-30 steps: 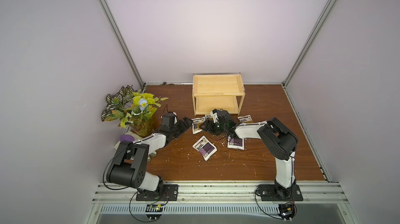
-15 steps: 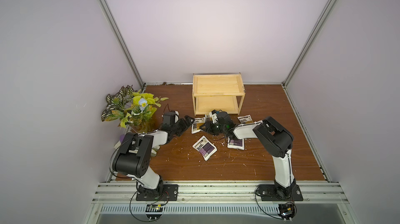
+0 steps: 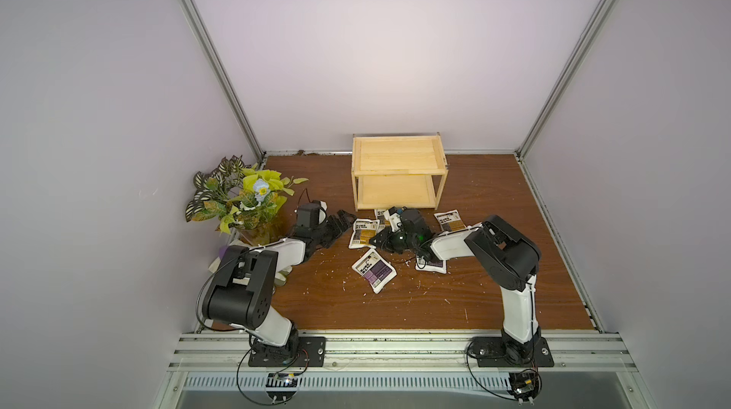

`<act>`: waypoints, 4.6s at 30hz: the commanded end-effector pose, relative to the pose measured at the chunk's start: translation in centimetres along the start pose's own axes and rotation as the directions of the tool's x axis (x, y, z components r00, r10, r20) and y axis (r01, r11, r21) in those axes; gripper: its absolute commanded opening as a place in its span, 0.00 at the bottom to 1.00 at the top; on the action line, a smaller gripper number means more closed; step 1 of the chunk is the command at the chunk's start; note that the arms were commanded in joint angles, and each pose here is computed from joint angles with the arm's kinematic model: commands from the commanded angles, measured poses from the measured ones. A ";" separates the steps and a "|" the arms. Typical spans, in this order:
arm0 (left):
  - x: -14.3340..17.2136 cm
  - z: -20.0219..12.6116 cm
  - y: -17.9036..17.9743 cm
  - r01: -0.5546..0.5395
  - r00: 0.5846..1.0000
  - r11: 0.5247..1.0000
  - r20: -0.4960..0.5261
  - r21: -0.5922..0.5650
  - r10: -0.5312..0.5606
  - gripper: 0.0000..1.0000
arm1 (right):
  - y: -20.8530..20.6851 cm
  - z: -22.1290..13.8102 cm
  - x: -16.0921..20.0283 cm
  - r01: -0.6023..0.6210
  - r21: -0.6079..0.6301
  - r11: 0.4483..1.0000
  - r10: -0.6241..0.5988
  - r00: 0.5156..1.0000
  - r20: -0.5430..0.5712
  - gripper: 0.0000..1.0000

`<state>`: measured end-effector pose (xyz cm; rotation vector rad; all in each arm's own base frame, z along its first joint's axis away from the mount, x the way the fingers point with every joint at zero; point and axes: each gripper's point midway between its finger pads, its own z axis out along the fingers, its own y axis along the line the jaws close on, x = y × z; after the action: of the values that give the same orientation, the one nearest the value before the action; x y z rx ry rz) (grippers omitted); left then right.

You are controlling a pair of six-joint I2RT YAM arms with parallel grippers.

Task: Place the bagged coffee beans on the shelf by color
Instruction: Pick up the bagged coffee beans at the center of the board, then place the bagged coffee beans on the shelf.

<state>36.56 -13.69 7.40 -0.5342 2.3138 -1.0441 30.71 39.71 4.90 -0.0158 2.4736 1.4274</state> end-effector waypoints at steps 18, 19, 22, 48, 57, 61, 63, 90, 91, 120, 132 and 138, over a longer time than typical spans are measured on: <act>2.6 -4.2 -4.1 -0.179 0.980 0.983 -0.093 -0.037 0.175 0.99 | 8.5 -6.6 1.4 0.158 -0.118 0.980 -0.160 0.987 -0.009 0.07; 2.7 -4.5 -4.5 -0.184 0.979 0.982 -0.094 -0.031 0.181 0.99 | 8.8 -7.1 1.5 0.170 -0.114 0.979 -0.172 0.985 -0.008 0.07; 2.3 -5.4 -6.1 -0.203 0.976 0.979 -0.079 -0.009 0.202 0.99 | 9.9 -8.5 1.3 0.211 -0.098 0.973 -0.211 0.977 0.003 0.07; -9.1 -12.3 -19.2 -0.294 0.943 0.943 0.207 0.154 0.261 1.00 | 20.2 -16.1 -8.4 0.438 -0.039 0.898 -0.425 0.887 0.177 0.06; -11.0 -10.6 -20.5 -0.320 0.938 0.931 0.197 0.174 0.286 0.99 | 20.5 -15.8 -14.3 0.452 -0.031 0.892 -0.437 0.876 0.205 0.06; -11.7 -9.7 -20.6 -0.325 0.937 0.930 0.190 0.172 0.292 1.00 | 20.1 -15.6 -17.1 0.453 -0.014 0.891 -0.440 0.872 0.216 0.07; -12.0 -9.3 -20.6 -0.325 0.937 0.931 0.192 0.168 0.292 1.00 | 20.0 -15.4 -18.2 0.454 -0.014 0.891 -0.440 0.871 0.216 0.07; -12.9 -8.7 -20.7 -0.327 0.934 0.933 0.203 0.154 0.294 1.00 | 16.4 -8.2 -23.7 0.448 0.004 0.894 -0.447 0.890 0.085 0.13; -12.9 -8.6 -20.6 -0.326 0.935 0.933 0.201 0.153 0.293 1.00 | 16.4 -8.1 -23.7 0.445 0.004 0.896 -0.443 0.892 0.084 0.14; -12.8 -8.5 -20.4 -0.314 0.939 0.936 0.199 0.157 0.282 1.00 | 17.0 -9.5 -27.4 0.413 0.133 0.901 -0.433 0.873 0.222 0.73; -12.7 -8.5 -20.2 -0.312 0.939 0.937 0.200 0.157 0.280 1.00 | 17.2 -8.7 -27.6 0.394 0.086 0.915 -0.403 0.886 0.231 0.73; -12.6 -8.5 -20.2 -0.309 0.940 0.938 0.198 0.159 0.277 1.00 | 17.3 -8.4 -27.4 0.391 0.075 0.918 -0.397 0.889 0.227 0.73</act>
<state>43.64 -14.85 30.86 -0.1944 2.0682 -1.0106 52.87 37.22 27.47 -0.2770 2.2114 1.0920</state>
